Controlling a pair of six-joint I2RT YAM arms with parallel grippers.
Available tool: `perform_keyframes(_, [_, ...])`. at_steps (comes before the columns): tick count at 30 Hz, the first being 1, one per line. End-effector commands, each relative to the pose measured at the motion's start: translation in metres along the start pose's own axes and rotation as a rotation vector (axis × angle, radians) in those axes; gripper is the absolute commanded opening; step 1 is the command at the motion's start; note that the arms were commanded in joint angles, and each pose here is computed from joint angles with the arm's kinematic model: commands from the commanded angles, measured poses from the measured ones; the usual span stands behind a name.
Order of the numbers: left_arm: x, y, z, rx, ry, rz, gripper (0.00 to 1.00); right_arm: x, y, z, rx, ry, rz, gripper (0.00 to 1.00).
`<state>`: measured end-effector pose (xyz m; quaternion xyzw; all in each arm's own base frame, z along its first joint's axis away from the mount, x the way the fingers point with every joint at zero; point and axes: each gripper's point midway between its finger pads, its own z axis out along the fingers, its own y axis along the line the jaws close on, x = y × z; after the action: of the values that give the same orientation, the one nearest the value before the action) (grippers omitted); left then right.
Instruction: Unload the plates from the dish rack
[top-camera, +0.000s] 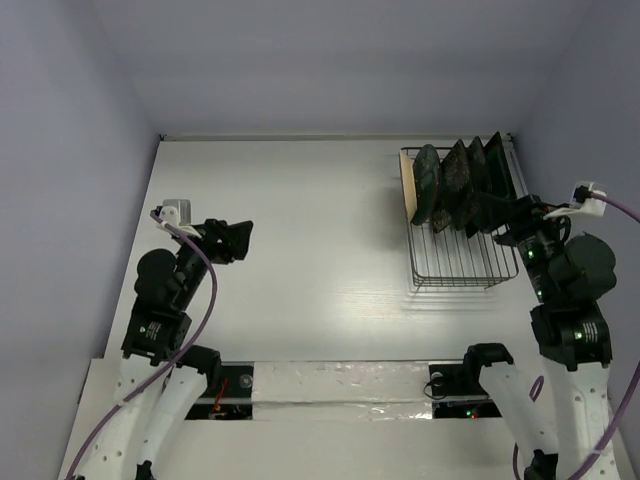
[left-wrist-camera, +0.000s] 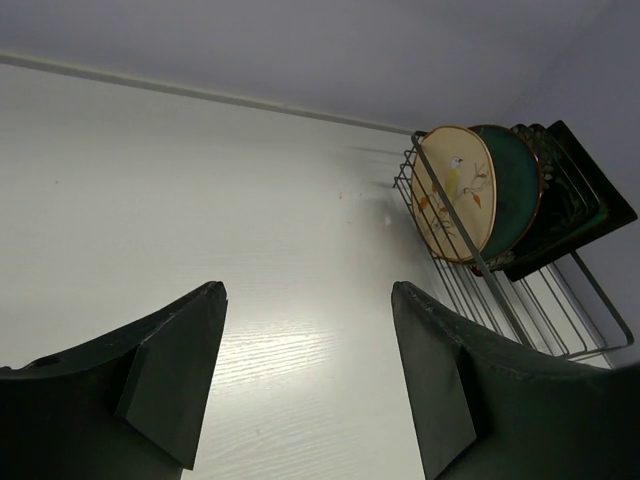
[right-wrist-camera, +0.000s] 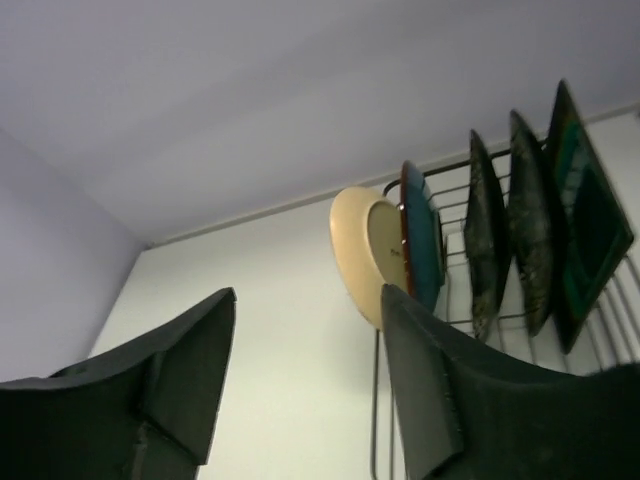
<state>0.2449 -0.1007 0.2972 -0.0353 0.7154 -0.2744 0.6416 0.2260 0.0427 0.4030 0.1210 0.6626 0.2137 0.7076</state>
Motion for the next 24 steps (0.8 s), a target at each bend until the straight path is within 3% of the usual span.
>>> perform_keyframes(1, [-0.029,-0.012,-0.009,0.022,-0.073,0.041,0.63,-0.006,0.017,0.010,-0.067,0.024,0.006,0.63])
perform_keyframes(2, [-0.033,-0.013,-0.012,0.024,-0.086,0.044,0.62,-0.004,0.020,0.013,-0.084,0.043,0.006,0.56])
perform_keyframes(3, [-0.032,-0.017,-0.014,0.037,-0.081,0.044,0.59,-0.005,0.023,0.015,-0.099,0.051,0.004,0.31])
perform_keyframes(4, [-0.031,-0.018,-0.015,0.045,-0.081,0.048,0.56,0.002,0.026,0.023,-0.112,0.086,0.006,0.22])
perform_keyframes(5, [-0.029,-0.024,-0.017,0.083,-0.077,0.056,0.51,0.003,0.028,0.027,-0.116,0.097,0.008,0.15])
perform_keyframes(6, [-0.028,-0.025,-0.017,0.088,-0.076,0.056,0.36,0.005,0.028,0.032,-0.110,0.106,0.010,0.00])
perform_keyframes(8, [-0.023,-0.022,-0.017,0.084,-0.070,0.054,0.15,0.013,0.029,0.047,-0.083,0.141,-0.010,0.00])
perform_keyframes(9, [-0.022,-0.018,-0.016,0.063,-0.071,0.051,0.00,0.016,0.030,0.053,-0.066,0.154,-0.015,0.00])
perform_keyframes(18, [-0.007,0.010,-0.015,-0.076,-0.035,0.029,0.00,0.045,0.001,0.129,0.226,0.252,-0.205,0.02])
perform_keyframes(20, [-0.004,0.011,-0.016,-0.085,-0.026,0.021,0.08,0.067,-0.006,0.146,0.269,0.321,-0.260,0.11])
perform_keyframes(21, [-0.005,0.011,-0.017,-0.084,-0.032,0.022,0.15,0.065,-0.004,0.153,0.268,0.323,-0.273,0.31])
perform_keyframes(22, [-0.006,0.011,-0.017,-0.082,-0.033,0.022,0.27,0.081,-0.005,0.163,0.277,0.366,-0.297,0.41])
perform_keyframes(24, [-0.006,0.010,-0.017,-0.079,-0.035,0.023,0.38,0.089,-0.003,0.172,0.280,0.387,-0.334,0.57])
